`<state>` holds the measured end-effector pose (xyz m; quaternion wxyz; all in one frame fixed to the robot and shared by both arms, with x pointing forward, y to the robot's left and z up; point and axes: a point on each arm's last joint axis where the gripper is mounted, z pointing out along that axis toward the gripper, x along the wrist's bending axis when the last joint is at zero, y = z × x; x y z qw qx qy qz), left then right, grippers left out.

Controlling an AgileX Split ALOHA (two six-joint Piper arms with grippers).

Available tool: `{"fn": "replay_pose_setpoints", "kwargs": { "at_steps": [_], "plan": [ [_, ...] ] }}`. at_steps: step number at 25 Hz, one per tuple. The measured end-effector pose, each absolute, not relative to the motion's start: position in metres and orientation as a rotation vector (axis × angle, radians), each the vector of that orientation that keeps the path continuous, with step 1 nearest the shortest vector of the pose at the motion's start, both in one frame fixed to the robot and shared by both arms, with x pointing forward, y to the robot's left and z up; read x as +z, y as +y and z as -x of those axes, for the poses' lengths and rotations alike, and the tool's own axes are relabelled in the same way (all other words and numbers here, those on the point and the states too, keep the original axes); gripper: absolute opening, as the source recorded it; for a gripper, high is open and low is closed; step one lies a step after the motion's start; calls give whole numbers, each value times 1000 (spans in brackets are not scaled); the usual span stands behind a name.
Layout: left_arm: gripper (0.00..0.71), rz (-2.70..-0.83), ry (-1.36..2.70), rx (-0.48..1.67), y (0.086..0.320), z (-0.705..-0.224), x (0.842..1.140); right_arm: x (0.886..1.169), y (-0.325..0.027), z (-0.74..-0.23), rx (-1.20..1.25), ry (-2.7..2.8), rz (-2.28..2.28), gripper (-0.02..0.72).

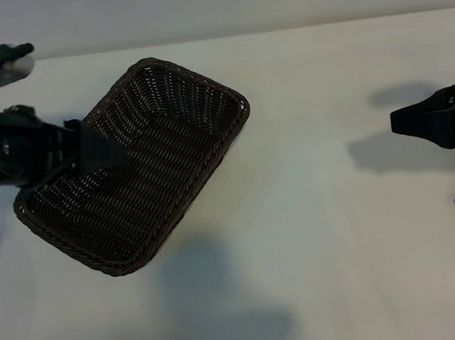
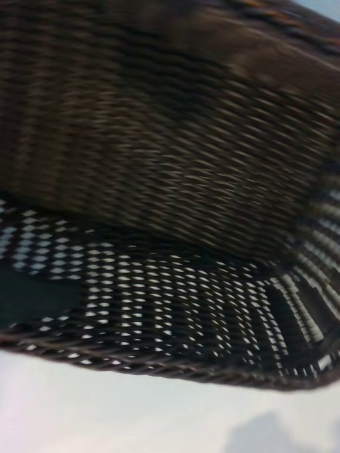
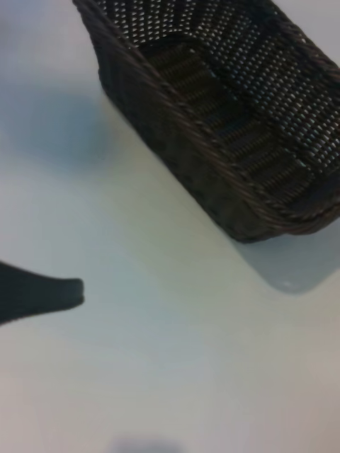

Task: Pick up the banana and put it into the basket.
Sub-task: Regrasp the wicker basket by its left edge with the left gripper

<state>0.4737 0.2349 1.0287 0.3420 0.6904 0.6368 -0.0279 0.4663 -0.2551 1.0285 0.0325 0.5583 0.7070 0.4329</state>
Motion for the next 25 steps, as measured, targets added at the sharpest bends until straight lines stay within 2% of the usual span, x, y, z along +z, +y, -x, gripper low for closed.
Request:
{"fn": "replay_pose_setpoints", "kwargs": {
  "at_steps": [6,15,20,25],
  "plan": [
    [560,-1558,2071,-101,249,-456,1036,1029,-255,-466,1333,2176,-1718,556],
    [560,-1310,2479,-81,265,-447,1027,1029,-255,-466,1332,2175,-1718,556],
    [560,-1262,2619,-169,263,-455,1009,1029,-255,-466,1332,2175,-1718,556],
    [560,-1207,2682,-196,263,-456,1003,1029,-255,-466,1332,2175,-1718,556]
  ]
}}
